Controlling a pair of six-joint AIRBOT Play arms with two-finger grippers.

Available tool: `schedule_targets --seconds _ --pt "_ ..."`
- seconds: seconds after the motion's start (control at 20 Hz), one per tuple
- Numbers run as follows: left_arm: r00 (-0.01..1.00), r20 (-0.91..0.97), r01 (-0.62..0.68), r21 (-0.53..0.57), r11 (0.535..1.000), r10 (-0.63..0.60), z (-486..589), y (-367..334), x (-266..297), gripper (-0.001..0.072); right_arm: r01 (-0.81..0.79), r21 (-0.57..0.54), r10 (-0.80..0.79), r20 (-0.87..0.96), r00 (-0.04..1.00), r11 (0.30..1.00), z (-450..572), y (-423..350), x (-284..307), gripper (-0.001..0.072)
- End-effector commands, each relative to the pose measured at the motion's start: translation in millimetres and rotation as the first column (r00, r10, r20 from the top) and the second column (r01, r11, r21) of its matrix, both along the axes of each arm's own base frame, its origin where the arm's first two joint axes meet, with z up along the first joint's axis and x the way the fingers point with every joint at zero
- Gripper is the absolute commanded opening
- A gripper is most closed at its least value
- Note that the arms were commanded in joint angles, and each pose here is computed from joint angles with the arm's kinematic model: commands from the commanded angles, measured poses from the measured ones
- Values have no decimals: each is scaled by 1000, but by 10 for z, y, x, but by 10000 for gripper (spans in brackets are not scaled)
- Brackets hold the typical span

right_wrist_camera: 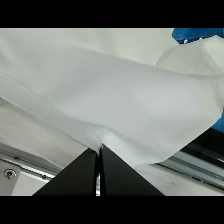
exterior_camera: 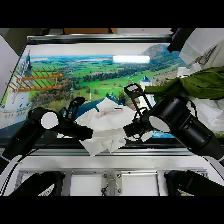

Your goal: Fold the clothes and pants, and hang the long-sleeved shirts on hangers.

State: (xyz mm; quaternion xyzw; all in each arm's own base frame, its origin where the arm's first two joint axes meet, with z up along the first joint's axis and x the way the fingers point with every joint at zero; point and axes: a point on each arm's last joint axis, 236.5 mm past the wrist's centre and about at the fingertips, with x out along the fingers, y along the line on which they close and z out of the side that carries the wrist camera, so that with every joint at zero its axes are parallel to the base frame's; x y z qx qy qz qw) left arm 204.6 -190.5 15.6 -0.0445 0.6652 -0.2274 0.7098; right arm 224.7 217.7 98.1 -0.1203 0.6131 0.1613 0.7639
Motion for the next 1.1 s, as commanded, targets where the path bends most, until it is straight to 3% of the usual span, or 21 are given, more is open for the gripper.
schedule_targets --seconds 0.0,0.15,0.2,0.25,0.3,0.65,0.85,1.05 --pt "999 -38 3 -25 1000 -4 -34 -44 -102 18 3 -3 -3 1 1000 1000 -83 46 46 15" --pt "996 -30 85 -46 995 -86 90 -88 -157 21 3 -5 -3 -1 1000 1000 -92 49 48 15" --pt "994 -18 104 -48 993 -105 142 -93 -147 241 3 -5 -3 -1 1000 1000 -92 50 48 15" --pt "994 -6 110 -52 993 -110 203 -104 -125 616 3 -5 -3 -1 1000 1000 -92 50 48 15" --pt "993 4 115 -55 992 -115 263 -113 -107 709 3 -5 -3 -1 1000 1000 -92 50 48 16" --pt "957 276 111 -45 993 -94 1048 -54 462 709 2 -8 -2 -3 1000 1000 -94 45 42 17" --pt "905 425 -65 69 995 30 1378 593 969 709 2 -7 -2 -3 1000 1000 -94 45 42 16" --pt "825 524 -309 100 946 214 1560 1409 1358 709 2 -7 -2 -3 1000 1000 -94 45 42 17"
